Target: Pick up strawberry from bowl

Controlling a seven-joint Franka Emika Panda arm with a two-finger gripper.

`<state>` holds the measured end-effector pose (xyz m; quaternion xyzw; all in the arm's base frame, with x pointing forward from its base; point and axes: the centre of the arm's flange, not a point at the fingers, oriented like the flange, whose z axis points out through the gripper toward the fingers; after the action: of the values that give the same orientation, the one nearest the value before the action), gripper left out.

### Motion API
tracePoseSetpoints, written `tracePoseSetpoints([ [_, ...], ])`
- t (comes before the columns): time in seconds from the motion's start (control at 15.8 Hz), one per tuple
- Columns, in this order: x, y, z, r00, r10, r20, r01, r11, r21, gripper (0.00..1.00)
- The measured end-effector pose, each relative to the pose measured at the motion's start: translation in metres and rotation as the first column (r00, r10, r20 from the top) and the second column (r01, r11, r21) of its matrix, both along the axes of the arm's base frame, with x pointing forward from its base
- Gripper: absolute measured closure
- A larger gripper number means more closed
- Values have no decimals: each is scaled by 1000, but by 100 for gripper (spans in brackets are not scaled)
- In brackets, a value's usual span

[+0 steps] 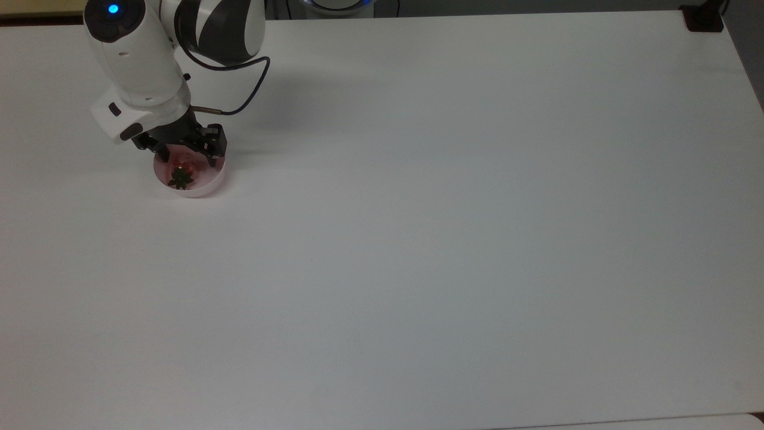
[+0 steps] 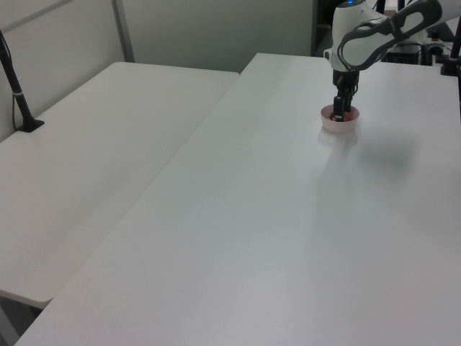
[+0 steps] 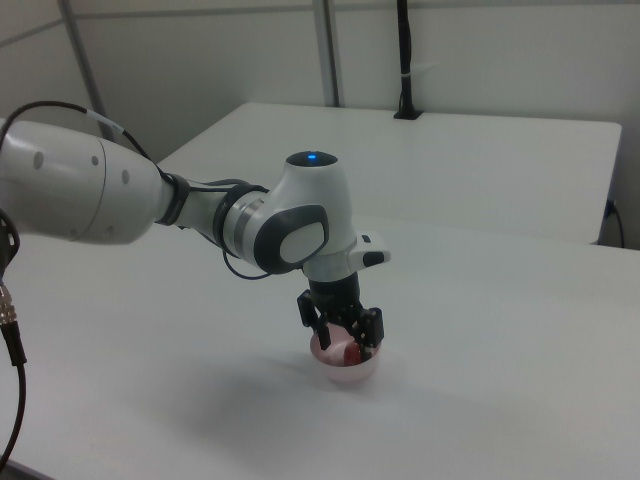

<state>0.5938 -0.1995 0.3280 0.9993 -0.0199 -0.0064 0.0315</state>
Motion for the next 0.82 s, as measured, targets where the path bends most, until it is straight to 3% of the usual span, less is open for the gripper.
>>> tracePoseSetpoints([
  [0.38,8,-1,-2,996,-46,83,44,999,26,19],
  [0.7,9,-3,-17,996,-50,71,48,999,26,27],
  [0.76,9,-3,-17,996,-51,71,49,998,25,32],
  [0.82,9,-3,-17,996,-51,72,49,998,25,43],
])
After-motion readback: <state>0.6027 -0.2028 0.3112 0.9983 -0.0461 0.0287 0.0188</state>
